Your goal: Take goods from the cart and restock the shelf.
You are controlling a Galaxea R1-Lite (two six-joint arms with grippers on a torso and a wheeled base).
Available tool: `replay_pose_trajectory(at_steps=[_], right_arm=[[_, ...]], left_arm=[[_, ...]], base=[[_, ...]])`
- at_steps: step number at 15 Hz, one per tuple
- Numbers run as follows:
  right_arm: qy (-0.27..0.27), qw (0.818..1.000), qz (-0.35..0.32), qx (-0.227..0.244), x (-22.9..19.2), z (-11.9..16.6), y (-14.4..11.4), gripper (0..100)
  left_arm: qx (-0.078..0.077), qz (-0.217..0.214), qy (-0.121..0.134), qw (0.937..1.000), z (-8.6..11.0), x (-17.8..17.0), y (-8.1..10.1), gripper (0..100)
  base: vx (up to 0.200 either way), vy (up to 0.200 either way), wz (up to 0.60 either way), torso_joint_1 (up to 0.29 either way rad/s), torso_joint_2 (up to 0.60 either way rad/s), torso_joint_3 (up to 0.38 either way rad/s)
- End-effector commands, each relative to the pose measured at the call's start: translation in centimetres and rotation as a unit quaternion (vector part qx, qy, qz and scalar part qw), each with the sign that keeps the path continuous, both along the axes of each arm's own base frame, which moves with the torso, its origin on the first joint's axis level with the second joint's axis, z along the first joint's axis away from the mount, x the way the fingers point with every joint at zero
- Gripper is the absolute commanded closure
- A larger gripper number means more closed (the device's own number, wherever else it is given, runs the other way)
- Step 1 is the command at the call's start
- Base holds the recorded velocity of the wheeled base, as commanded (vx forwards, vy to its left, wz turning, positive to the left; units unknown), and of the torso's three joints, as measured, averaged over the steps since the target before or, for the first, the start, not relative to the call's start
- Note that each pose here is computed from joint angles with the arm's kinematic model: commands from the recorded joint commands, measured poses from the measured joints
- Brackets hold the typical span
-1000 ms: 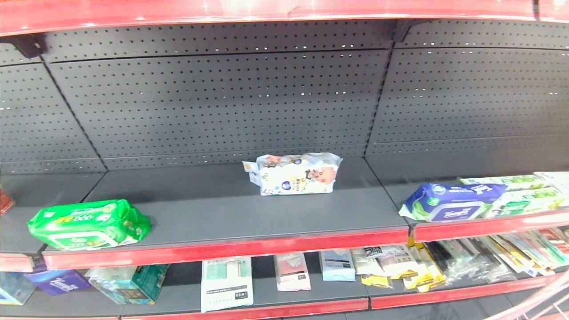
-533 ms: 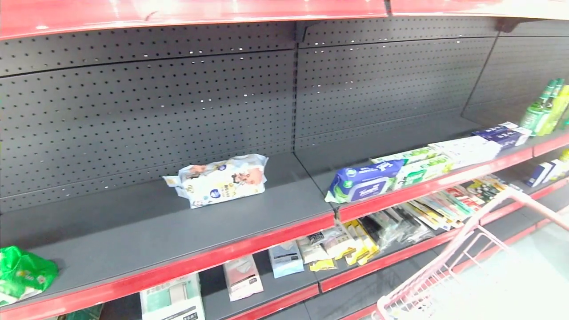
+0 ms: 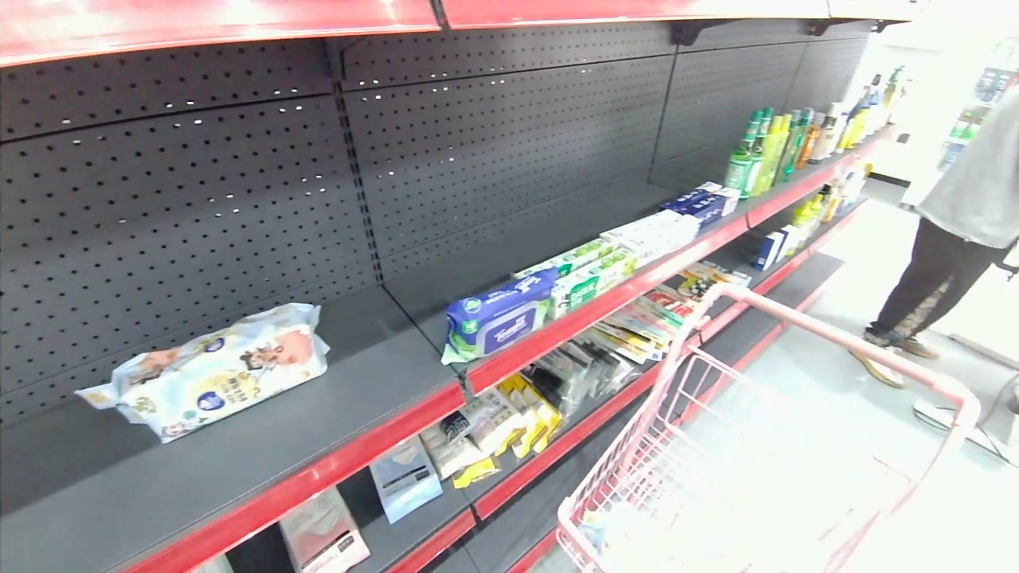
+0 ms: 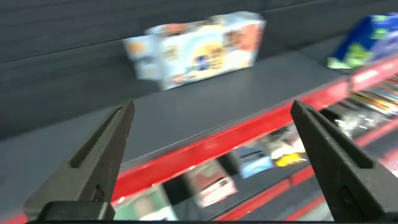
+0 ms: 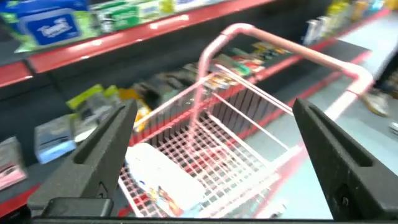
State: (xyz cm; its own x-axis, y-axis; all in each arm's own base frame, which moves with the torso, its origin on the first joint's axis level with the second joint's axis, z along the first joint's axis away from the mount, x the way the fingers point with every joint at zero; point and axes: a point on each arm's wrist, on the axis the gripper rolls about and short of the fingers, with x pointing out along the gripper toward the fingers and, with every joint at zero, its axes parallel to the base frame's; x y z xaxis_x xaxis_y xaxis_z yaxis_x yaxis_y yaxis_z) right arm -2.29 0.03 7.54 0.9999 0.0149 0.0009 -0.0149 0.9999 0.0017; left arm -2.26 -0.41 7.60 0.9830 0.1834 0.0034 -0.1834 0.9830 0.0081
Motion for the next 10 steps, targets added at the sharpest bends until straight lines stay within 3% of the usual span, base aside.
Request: replay_pose_trajectory(at_steps=[1, 4, 5, 6, 7, 8, 9, 10], right_arm=[[0.000, 1.000, 0.000, -0.002, 0.0, 0.0, 0.0, 0], [0.007, 1.000, 0.003, -0.005, 0.1, 0.1, 0.0, 0], [-0.004, 0.999, 0.039, 0.011, 0.9, 8.0, 0.1, 0], [0.001, 0.997, 0.038, 0.070, 3.9, 15.0, 0.2, 0], [0.010, 0.995, 0.037, 0.088, 7.0, 19.3, 0.3, 0], [0.054, 0.996, 0.029, 0.065, 9.9, 19.3, 0.3, 0], [0.132, 0.991, -0.001, 0.006, 12.9, 16.9, 0.1, 0], [0.172, 0.985, -0.002, -0.007, 14.3, 15.4, 0.1, 0]], left_arm=[[0.000, 0.001, 0.000, 1.0000, 0.0, 0.0, 0.0, 0], [0.000, 0.001, 0.000, 1.0000, 0.0, 0.0, 0.0, 0], [0.000, 0.001, 0.000, 1.0000, 0.0, 0.0, 0.0, 0], [0.000, 0.001, 0.000, 1.0000, 0.0, 0.0, 0.0, 0], [0.000, 0.000, 0.001, 1.0000, 0.0, 0.0, 0.0, 0], [0.000, 0.000, 0.001, 1.0000, 0.0, 0.0, 0.0, 0], [0.000, -0.001, 0.001, 1.0000, 0.0, 0.0, 0.0, 0], [0.001, -0.001, 0.000, 1.0000, 0.0, 0.0, 0.0, 0]], base=[[0.000, 0.000, 0.00, 0.000, 0.00, 0.000], [0.000, 0.000, 0.00, 0.000, 0.00, 0.000], [0.000, 0.000, 0.00, 0.000, 0.00, 0.000], [0.000, 0.000, 0.00, 0.000, 0.00, 0.000], [0.000, 0.000, 0.00, 0.000, 0.00, 0.000], [0.000, 0.000, 0.00, 0.000, 0.00, 0.000], [0.000, 0.000, 0.00, 0.000, 0.00, 0.000], [0.000, 0.000, 0.00, 0.000, 0.00, 0.000]])
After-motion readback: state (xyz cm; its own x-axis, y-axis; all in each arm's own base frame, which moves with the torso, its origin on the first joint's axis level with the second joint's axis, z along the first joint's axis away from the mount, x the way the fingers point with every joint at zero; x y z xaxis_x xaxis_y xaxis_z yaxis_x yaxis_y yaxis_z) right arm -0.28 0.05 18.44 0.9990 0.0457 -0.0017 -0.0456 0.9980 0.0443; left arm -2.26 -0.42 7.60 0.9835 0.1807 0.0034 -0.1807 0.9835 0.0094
